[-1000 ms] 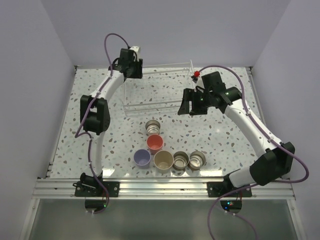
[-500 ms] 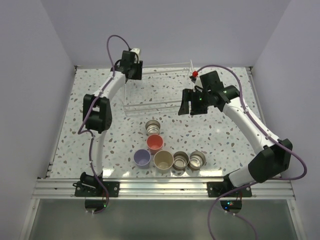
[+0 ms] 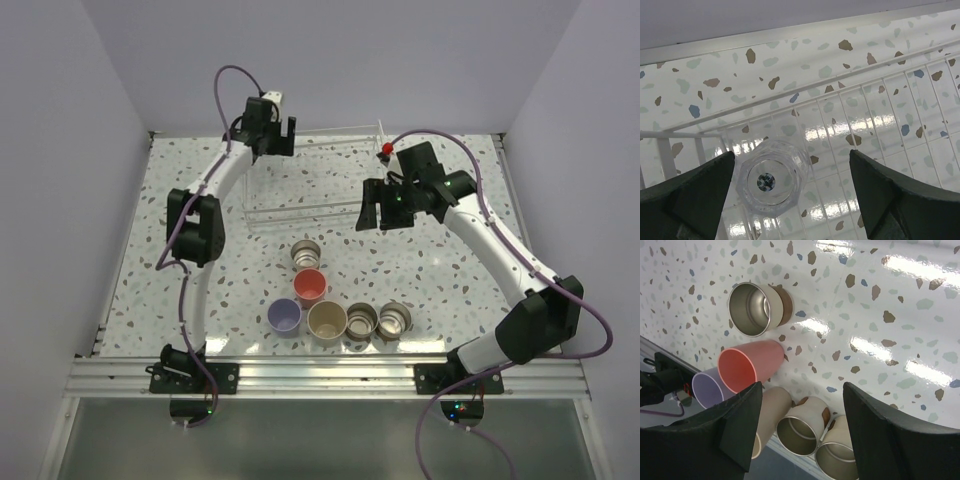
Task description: Load the cups into the dish rack
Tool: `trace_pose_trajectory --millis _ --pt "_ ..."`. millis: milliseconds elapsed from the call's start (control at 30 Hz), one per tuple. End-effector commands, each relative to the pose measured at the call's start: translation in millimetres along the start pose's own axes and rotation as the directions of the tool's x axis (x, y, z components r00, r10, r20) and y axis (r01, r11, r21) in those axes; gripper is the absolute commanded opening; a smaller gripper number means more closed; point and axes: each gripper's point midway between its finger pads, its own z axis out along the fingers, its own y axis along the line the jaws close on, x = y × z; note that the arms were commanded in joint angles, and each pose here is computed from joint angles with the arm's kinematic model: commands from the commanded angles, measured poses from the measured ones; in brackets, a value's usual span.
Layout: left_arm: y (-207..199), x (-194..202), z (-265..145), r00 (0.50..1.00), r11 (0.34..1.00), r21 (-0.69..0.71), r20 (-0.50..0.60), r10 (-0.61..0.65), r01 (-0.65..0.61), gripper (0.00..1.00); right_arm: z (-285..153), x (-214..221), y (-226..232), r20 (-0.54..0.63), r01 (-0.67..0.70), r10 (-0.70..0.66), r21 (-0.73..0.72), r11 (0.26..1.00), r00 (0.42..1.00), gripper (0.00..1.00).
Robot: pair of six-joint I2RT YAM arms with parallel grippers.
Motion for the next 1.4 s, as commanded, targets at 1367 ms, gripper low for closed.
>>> trace_pose_trajectory --millis 1367 --pt "25.5 67.2 -300.6 0.929 0.923 0.105 -0.022 -0.37 0.37 1.0 68.5 25.3 73.9 -0.042 0.045 -0.045 -0.011 0.999 0.998 0.62"
